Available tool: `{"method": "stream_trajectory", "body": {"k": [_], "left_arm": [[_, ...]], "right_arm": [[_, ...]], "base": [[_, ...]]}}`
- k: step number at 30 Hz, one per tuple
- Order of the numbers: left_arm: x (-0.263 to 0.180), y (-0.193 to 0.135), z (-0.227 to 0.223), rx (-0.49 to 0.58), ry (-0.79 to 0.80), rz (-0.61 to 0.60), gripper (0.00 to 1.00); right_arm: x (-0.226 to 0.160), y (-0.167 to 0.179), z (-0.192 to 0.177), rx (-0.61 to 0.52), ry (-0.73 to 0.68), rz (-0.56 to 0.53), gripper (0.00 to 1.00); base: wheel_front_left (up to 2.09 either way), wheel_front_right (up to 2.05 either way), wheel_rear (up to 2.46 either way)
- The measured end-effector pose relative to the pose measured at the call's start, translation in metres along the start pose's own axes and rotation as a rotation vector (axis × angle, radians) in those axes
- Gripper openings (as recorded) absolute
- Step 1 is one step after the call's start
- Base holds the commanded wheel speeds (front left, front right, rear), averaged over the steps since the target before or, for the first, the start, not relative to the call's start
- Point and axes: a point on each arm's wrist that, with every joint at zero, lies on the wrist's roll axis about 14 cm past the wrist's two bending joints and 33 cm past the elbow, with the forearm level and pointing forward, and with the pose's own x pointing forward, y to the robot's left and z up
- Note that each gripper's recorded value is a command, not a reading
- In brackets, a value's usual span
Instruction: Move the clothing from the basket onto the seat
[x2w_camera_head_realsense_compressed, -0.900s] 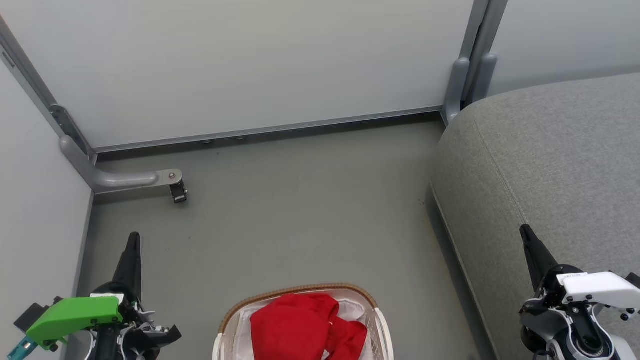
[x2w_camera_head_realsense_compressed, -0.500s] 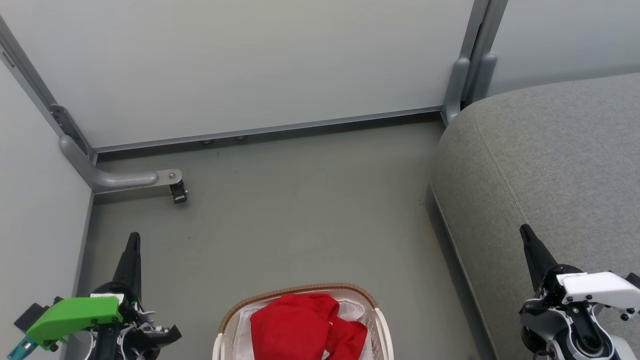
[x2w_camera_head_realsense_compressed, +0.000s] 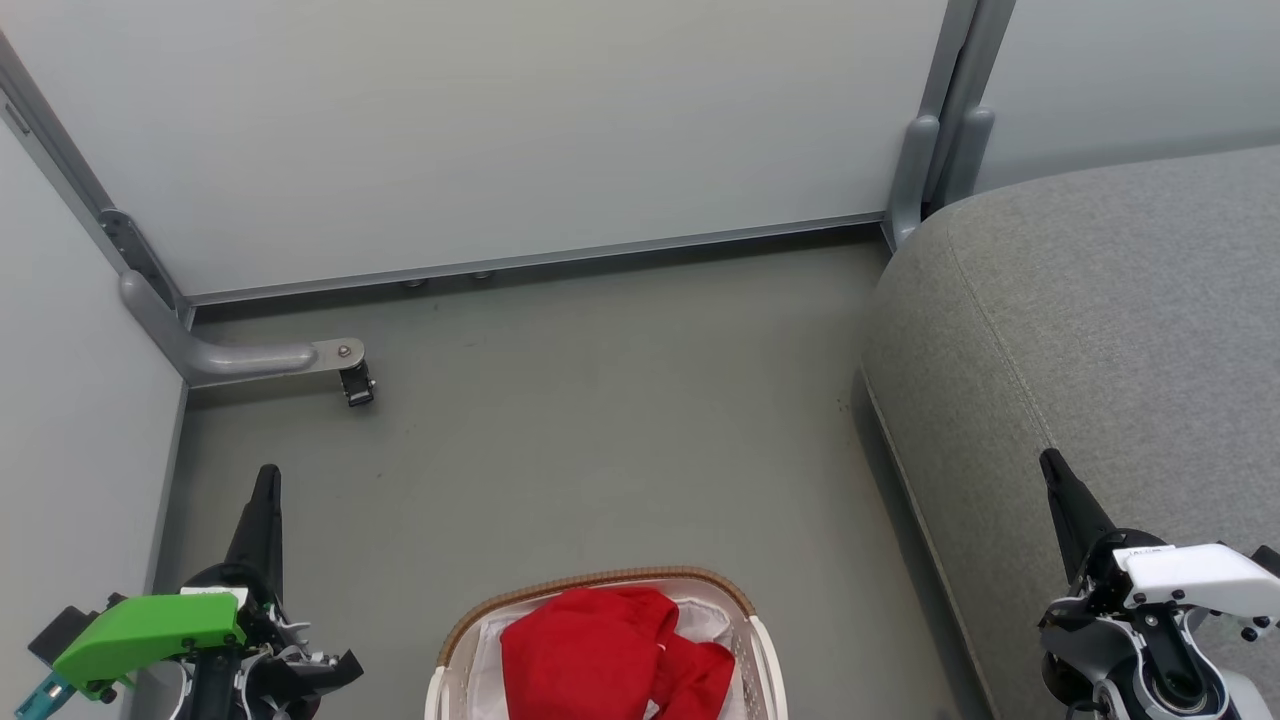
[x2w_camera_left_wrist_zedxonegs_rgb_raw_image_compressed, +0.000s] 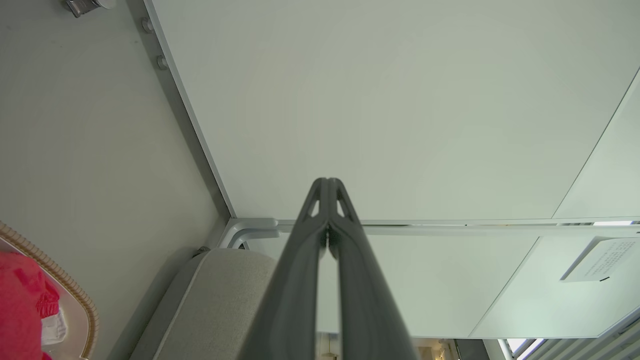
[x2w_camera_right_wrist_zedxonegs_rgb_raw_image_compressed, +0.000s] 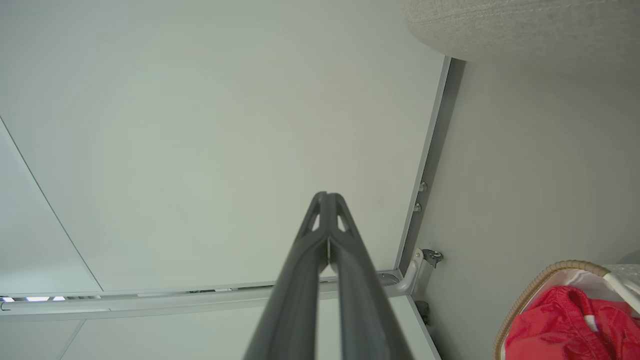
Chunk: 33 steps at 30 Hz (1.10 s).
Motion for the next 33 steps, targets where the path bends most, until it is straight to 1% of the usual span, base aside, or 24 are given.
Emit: {"method": "stream_trajectory", "body": {"k": [2,3,8,12,16,31,33], "left_arm": [[0.000,0.000,0.000,0.000,0.000,0.000,0.00],[0.000,0.002,0.000,-0.001,0.000,0.005,1.00],[-0.010,0.026,-0.002,-0.013,-0.001,0.076,1.00],[-0.010,0.028,-0.003,0.007,-0.008,0.086,1.00],[-0.010,0.032,-0.002,0.078,-0.008,0.099,1.00],[-0.007,0.033,-0.001,0.445,0.010,0.110,1.00],[-0.007,0.034,0.000,0.477,0.010,0.112,1.00]], "right_arm": [[0.000,0.000,0.000,0.000,0.000,0.000,0.00],[0.000,-0.002,0.000,0.002,0.000,-0.004,1.00],[-0.008,-0.022,-0.004,0.017,0.000,-0.064,1.00],[-0.007,-0.022,-0.007,-0.011,0.002,-0.066,1.00],[-0.005,-0.021,-0.007,-0.094,0.006,-0.068,1.00],[0.002,-0.015,-0.013,-0.421,0.018,-0.050,1.00],[0.003,-0.014,-0.015,-0.454,0.020,-0.045,1.00]], "base": [[0.00,0.00,0.00],[0.00,0.00,0.00],[0.00,0.00,0.00],[0.00,0.00,0.00],[0.00,0.00,0.00],[0.00,0.00,0.00],[0.00,0.00,0.00]]}}
